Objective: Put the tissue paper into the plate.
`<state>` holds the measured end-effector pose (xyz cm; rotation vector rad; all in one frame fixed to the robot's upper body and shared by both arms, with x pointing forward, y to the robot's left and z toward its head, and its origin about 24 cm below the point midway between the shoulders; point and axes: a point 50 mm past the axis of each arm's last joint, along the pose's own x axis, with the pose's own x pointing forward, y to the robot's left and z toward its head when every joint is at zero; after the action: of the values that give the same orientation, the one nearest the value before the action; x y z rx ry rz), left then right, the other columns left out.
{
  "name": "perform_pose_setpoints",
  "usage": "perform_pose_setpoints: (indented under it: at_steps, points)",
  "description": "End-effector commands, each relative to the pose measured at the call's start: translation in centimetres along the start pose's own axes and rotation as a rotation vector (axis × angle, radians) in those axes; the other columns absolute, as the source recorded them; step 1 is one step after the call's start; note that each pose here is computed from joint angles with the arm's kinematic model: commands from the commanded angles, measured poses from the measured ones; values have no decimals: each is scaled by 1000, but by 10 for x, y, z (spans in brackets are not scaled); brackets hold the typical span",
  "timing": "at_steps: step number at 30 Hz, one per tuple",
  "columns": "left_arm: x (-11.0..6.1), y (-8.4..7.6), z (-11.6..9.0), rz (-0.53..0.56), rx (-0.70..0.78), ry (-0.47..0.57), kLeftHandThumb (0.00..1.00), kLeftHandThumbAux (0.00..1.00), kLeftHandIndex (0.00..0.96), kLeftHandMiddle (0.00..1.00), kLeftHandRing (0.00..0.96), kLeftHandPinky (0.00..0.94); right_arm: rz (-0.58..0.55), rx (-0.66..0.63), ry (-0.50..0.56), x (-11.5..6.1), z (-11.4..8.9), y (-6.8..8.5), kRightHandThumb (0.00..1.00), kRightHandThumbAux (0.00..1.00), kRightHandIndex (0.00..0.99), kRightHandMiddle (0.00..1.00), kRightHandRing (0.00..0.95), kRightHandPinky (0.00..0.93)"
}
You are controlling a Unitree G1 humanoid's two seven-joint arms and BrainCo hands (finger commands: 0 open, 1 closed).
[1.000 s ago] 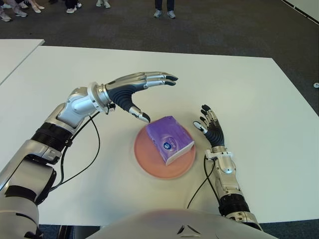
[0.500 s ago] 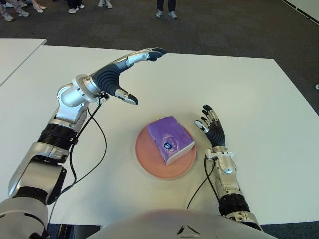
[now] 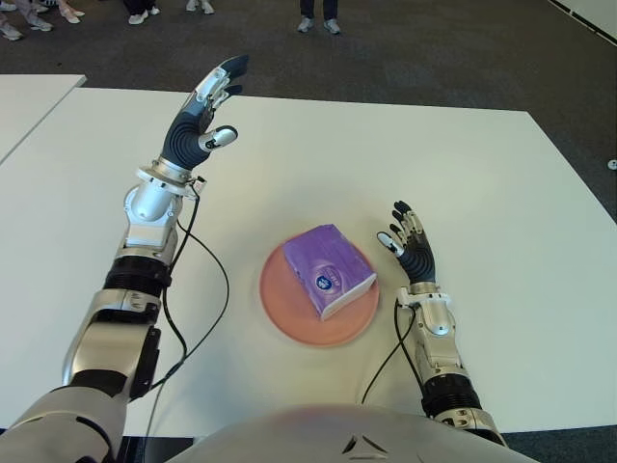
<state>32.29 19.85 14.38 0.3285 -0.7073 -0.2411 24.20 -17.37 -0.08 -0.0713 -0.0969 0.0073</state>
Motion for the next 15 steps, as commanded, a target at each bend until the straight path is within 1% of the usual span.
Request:
perform_pose_setpoints:
  at_steps: [1, 2, 5, 9, 11, 13, 15]
  points:
    - [-14, -11, -20, 93, -4, 97, 2, 329, 0, 0, 0, 0, -1, 4, 90, -12, -16, 2, 0, 572, 0, 0, 0, 0]
    - [-15, -13, -22, 102, -6, 106, 2, 333, 0, 0, 0, 0, -1, 3, 89, -12, -16, 2, 0, 572, 0, 0, 0, 0]
    - [-29, -22, -31, 123, -31, 146, 0, 361, 0, 0, 0, 0, -2, 4, 88, -12, -15, 1, 0, 570, 0, 0, 0, 0]
    - [-42, -29, -39, 143, -59, 192, 0, 410, 0, 0, 0, 0, -6, 4, 87, -13, -15, 1, 0, 568, 0, 0, 0, 0]
    - [-46, -30, -41, 149, -67, 205, 0, 426, 0, 0, 0, 0, -8, 4, 87, -13, -15, 1, 0, 568, 0, 0, 0, 0]
    - [-50, -34, -46, 178, -87, 251, 0, 449, 0, 0, 0, 0, -12, 4, 82, -12, -14, 1, 0, 572, 0, 0, 0, 0]
    - [-53, -36, -49, 191, -95, 272, 0, 464, 0, 0, 0, 0, -14, 3, 80, -12, -14, 1, 0, 576, 0, 0, 0, 0]
